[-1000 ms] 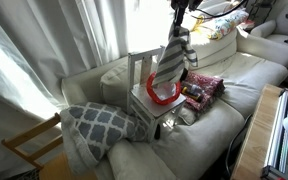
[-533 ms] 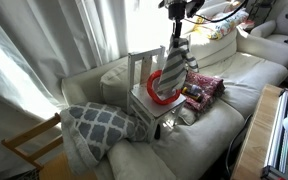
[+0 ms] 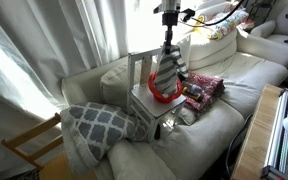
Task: Flip the orange hat on the chair seat upside down, pick up a towel on the pillow and place it in the orange hat
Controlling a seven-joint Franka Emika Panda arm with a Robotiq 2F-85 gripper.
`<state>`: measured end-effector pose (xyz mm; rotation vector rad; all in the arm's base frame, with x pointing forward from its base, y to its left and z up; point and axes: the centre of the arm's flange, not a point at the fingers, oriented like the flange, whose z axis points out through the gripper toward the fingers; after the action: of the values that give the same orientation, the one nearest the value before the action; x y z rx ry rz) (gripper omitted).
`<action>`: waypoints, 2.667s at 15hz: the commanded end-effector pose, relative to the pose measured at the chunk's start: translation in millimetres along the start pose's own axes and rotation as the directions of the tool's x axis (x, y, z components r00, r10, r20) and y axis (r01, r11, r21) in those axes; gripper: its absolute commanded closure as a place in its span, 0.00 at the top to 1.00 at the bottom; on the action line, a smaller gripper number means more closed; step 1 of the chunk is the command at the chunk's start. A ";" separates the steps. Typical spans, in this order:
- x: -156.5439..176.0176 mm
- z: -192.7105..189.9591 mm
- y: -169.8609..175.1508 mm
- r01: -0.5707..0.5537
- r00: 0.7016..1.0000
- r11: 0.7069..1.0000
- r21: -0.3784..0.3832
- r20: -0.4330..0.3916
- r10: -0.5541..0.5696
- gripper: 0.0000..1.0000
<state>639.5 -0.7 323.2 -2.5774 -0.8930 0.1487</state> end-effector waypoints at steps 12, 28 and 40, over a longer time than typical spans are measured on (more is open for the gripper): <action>8.9 17.5 0.8 0.003 1.000 0.999 -0.050 -0.008 -0.003 0.01; 23.2 111.0 7.0 -0.091 0.994 0.986 -0.141 0.051 0.099 0.01; 45.3 156.4 11.6 -0.052 0.996 0.995 -0.081 0.072 0.057 0.01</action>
<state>637.2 54.5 210.0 -2.7143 -0.8424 0.2182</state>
